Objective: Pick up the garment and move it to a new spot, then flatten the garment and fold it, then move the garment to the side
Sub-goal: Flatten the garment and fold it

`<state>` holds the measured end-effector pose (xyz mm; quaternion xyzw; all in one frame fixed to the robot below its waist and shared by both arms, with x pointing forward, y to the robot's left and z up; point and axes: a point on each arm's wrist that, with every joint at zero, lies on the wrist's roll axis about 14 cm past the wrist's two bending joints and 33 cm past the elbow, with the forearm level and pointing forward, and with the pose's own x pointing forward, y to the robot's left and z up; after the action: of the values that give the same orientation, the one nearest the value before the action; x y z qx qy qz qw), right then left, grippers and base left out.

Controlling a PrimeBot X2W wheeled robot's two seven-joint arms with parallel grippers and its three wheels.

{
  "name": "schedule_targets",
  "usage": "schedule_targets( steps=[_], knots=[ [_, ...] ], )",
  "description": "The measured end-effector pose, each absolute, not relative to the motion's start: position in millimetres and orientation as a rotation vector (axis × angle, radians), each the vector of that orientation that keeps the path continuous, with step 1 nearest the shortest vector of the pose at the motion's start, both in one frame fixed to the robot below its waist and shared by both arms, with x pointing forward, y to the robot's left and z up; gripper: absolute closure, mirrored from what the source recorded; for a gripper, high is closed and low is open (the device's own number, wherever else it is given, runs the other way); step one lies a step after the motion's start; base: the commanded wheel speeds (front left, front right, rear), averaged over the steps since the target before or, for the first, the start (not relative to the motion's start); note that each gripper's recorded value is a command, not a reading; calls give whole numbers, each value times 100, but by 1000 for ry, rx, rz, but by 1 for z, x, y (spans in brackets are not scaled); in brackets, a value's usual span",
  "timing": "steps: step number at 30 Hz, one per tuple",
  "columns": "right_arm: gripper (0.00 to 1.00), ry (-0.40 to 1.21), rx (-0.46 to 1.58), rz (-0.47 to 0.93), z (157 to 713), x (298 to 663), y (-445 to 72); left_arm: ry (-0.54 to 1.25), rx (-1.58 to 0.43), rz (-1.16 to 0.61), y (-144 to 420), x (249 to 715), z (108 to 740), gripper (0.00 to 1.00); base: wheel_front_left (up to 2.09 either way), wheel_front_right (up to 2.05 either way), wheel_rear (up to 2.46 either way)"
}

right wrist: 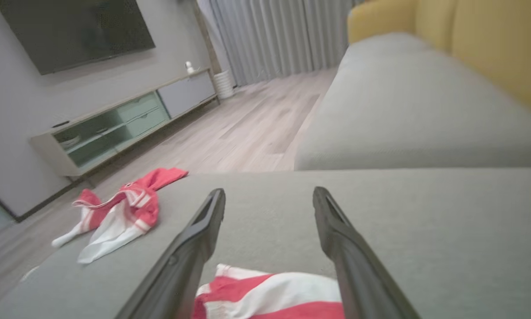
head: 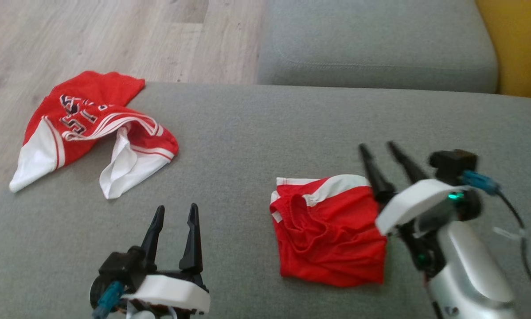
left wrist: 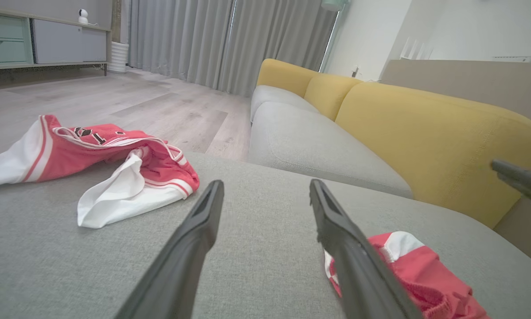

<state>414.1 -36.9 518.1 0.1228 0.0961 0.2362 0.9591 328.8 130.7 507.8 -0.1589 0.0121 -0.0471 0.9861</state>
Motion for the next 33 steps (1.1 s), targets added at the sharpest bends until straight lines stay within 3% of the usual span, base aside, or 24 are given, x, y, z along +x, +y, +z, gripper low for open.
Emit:
schedule_targets(
  steps=[5,15,23,33],
  knots=[
    [0,61,178,349,530,412,-83,18,-314,-114,125,332,510,0,0,0,0],
    [0,55,131,199,501,366,-132,62,-287,-90,135,320,490,0,0,0,0],
    [0,69,156,171,486,342,-140,89,-242,-67,144,305,476,0,0,0,0],
    [0,91,156,171,478,337,-140,123,-236,-53,150,297,465,0,0,0,0]
  ],
)
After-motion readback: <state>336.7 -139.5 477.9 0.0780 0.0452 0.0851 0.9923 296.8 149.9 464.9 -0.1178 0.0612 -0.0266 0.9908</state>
